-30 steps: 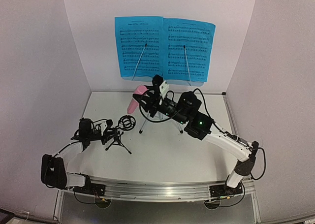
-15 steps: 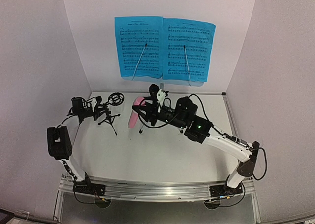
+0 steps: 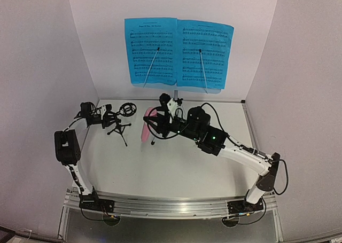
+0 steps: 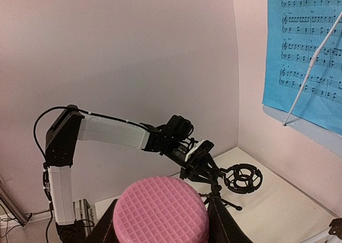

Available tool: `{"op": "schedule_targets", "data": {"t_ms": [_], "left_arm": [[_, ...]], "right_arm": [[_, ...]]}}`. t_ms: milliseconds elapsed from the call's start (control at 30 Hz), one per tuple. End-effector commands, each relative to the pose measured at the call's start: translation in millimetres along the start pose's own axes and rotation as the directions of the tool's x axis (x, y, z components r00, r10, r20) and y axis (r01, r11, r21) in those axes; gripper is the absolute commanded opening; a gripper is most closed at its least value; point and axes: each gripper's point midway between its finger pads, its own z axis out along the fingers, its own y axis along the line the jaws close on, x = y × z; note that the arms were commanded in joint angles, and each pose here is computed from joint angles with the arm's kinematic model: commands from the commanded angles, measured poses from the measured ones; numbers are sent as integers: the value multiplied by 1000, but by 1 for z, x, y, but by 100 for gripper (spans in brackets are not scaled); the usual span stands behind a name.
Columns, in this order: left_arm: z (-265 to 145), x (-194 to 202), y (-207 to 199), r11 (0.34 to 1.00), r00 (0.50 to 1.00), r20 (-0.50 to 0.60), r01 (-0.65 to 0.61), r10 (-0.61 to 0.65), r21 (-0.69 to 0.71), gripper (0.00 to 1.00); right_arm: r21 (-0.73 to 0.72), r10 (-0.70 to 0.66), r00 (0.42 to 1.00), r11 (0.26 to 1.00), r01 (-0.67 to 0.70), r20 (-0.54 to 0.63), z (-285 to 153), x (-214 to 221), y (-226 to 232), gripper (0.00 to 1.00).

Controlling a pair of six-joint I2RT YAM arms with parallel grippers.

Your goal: Pack up the instrument practice props

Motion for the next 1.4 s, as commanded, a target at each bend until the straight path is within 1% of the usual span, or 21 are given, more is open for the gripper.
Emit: {"op": "schedule_targets", "data": {"t_ms": [0,33,67,167,267,333,433,500,600,633,667,733,767,800,867,933,1033,1100,1167,1267,1367], "left_arm": [[-2,13,18,999,997,-66,-31,30,-15,57],[-4,10,20,999,997,-66,-40,39,-14,65],[-6,8,20,999,997,-67,-49,48,-12,70],[-13,2,17,997,995,-70,-73,73,0,81],[-22,-6,6,994,991,-77,-105,108,42,97],[-30,-10,-3,987,985,-81,-144,149,73,100],[-44,-22,-14,979,978,-86,-185,192,83,100],[-54,-35,-21,980,978,-83,-183,190,77,100],[-70,-67,-47,983,984,-56,-163,168,81,99],[-74,-79,-59,985,987,-39,-153,157,83,97],[-77,-93,-71,990,992,-31,-118,120,73,94],[-75,-111,-95,997,998,-58,-24,28,68,87],[-74,-120,-109,998,997,-80,28,-23,62,86],[-69,-119,-120,995,991,-105,87,-80,58,85],[-64,-126,-149,991,984,-123,130,-128,10,87],[-52,-137,-173,985,980,-104,164,-168,-47,93],[-46,-139,-202,972,969,-91,224,-230,-77,95],[-40,-139,-204,953,953,-84,282,-292,-110,95],[-31,-140,-204,943,943,-84,310,-321,-124,92],[-19,-138,-205,928,929,-94,343,-358,-143,82],[-14,-130,-207,919,916,-110,373,-386,-127,81]], "right_arm": [[-4,-10,999,1000,10,32,8,-10,1,0],[-8,-13,999,1000,13,30,10,-9,2,0],[-11,-14,1000,1000,15,28,11,-8,2,0],[-5,-13,1000,1000,13,19,15,-4,0,0],[12,6,1000,1000,-6,5,19,3,-3,0],[16,29,1000,999,-29,-6,23,10,-5,0],[50,75,997,996,-74,-21,31,22,-13,0],[59,116,993,992,-114,-32,37,31,-15,0],[77,180,982,981,-176,-48,46,45,-19,0],[87,205,977,976,-200,-53,49,51,-21,0],[94,226,973,971,-221,-54,52,54,-22,0],[100,267,962,960,-260,-64,60,65,-23,0],[101,279,958,957,-271,-69,63,69,-23,0],[106,290,954,953,-282,-69,67,73,-23,0],[117,319,946,943,-311,-61,73,78,-25,0],[116,359,932,929,-351,-56,81,85,-26,0],[76,398,916,916,-394,-51,88,87,-20,0],[43,428,902,904,-426,-57,93,91,-14,0],[17,453,889,891,-453,-73,97,97,-9,0],[-24,484,872,873,-487,-70,101,99,-2,0],[-52,503,862,861,-506,-61,104,96,2,0]]}}
